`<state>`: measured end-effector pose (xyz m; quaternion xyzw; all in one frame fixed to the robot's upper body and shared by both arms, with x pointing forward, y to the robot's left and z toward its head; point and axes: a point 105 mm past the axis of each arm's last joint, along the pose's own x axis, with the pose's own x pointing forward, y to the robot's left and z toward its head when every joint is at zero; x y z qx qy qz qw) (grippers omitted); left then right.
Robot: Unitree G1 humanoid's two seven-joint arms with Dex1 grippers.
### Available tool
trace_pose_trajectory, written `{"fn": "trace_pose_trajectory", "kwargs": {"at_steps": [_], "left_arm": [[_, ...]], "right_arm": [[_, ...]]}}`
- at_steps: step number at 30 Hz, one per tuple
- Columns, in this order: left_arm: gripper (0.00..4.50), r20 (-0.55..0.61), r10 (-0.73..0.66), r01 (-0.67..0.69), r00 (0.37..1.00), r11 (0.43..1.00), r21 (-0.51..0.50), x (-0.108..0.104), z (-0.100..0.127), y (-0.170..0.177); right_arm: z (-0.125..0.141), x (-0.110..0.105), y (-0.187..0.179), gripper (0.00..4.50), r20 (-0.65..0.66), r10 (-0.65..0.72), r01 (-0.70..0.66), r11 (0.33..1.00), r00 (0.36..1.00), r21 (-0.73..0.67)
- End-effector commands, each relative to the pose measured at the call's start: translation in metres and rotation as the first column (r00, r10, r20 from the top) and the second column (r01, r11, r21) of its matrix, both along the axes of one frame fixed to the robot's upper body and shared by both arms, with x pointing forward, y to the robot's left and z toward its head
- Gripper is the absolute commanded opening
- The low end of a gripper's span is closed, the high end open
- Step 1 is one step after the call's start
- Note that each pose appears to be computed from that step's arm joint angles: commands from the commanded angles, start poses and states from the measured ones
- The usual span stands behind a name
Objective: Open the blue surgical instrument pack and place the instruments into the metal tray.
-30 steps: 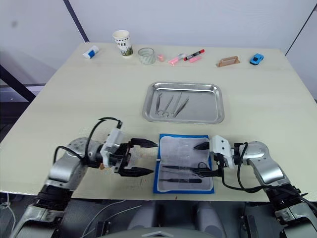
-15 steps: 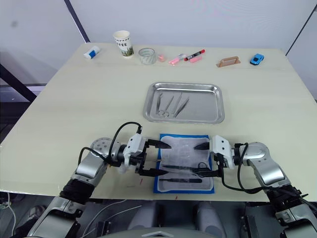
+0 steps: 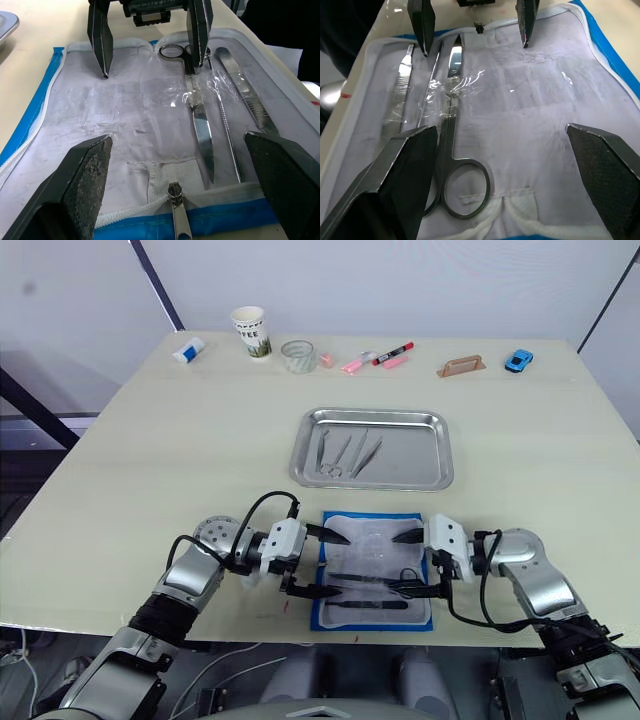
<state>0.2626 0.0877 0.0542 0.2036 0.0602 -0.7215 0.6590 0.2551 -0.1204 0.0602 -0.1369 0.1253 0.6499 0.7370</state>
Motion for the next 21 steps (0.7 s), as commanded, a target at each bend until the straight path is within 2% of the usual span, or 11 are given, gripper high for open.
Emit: {"fn": "trace_pose_trajectory", "kwargs": {"at_steps": [1,4,8,15,21], "left_arm": [[4.47,-0.098,0.028,-0.021,0.995,0.997,0.075,-0.009,-0.031,0.008],[4.47,-0.100,0.030,-0.022,0.995,0.997,0.077,-0.008,-0.032,0.008],[4.47,-0.102,0.032,-0.024,0.994,0.997,0.079,-0.007,-0.032,0.010],[4.47,-0.101,0.043,-0.034,0.994,0.995,0.089,-0.002,-0.034,0.016],[4.47,-0.095,0.047,-0.039,0.994,0.995,0.090,0.000,-0.033,0.019]], "right_arm": [[0.021,-0.005,-0.008,4.50,-0.014,-0.023,0.024,0.996,1.000,0.088],[0.041,-0.009,-0.013,4.50,0.002,-0.033,0.032,0.987,0.999,0.155],[0.054,-0.021,-0.026,4.50,0.022,-0.042,0.038,0.987,0.999,0.159],[0.071,-0.047,-0.057,4.50,0.072,-0.091,0.083,0.991,0.993,0.104],[0.079,-0.064,-0.067,4.50,0.082,-0.166,0.164,0.986,0.983,0.034]]}}
